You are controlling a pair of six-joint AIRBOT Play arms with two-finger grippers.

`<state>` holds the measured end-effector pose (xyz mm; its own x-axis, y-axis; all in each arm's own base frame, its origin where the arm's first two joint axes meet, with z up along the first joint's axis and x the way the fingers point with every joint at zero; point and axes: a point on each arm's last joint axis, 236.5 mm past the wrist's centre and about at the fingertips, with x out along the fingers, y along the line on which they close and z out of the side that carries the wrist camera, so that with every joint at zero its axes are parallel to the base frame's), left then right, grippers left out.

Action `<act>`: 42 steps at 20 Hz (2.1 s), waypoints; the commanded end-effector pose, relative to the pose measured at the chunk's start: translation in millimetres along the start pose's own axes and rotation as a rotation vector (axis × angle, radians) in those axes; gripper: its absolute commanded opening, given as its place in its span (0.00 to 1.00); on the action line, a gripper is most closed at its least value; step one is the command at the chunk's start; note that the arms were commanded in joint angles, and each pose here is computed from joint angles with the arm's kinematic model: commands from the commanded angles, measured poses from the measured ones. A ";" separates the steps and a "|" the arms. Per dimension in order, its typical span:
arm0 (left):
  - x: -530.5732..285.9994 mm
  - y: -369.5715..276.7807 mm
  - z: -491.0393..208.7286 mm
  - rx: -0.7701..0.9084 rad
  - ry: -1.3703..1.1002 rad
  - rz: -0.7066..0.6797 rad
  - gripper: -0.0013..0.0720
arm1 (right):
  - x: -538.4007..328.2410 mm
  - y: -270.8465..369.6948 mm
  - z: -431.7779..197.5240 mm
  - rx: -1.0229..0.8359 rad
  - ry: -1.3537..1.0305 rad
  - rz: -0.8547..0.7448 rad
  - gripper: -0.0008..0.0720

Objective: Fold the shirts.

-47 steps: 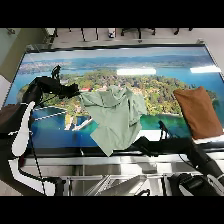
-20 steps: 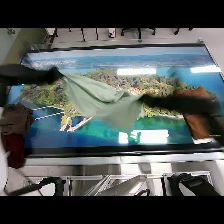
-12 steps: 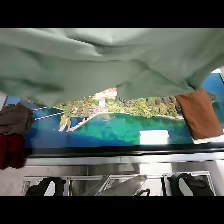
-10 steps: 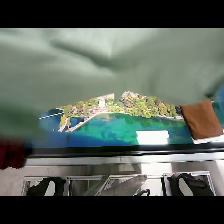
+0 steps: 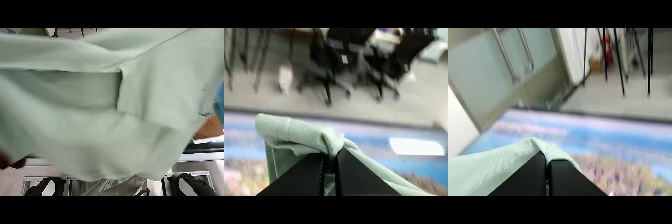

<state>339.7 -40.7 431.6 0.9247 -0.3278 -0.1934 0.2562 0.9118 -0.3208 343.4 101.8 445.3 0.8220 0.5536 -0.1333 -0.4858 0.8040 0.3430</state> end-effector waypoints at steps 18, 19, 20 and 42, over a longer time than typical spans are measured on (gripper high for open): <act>302.8 178.3 -332.8 -0.362 0.877 -0.046 0.93 | 135.7 -275.4 -311.0 0.583 0.622 -0.231 0.53; 277.2 192.5 -324.7 -0.385 0.917 -0.040 0.93 | 104.3 -274.6 -313.3 0.577 0.692 -0.247 0.46; 249.1 207.1 -325.4 -0.426 0.962 -0.026 0.93 | 76.2 -275.7 -319.3 0.581 0.749 -0.282 0.46; 60.4 154.3 -526.3 -0.729 1.412 -0.147 0.05 | -27.3 -239.6 -508.5 0.889 1.022 -0.330 0.68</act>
<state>282.9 -41.8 -117.1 -0.1903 -0.7377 -0.6477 -0.2826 0.6730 -0.6835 280.8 -14.6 -86.7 0.1239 0.5506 -0.8255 0.3632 0.7490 0.5541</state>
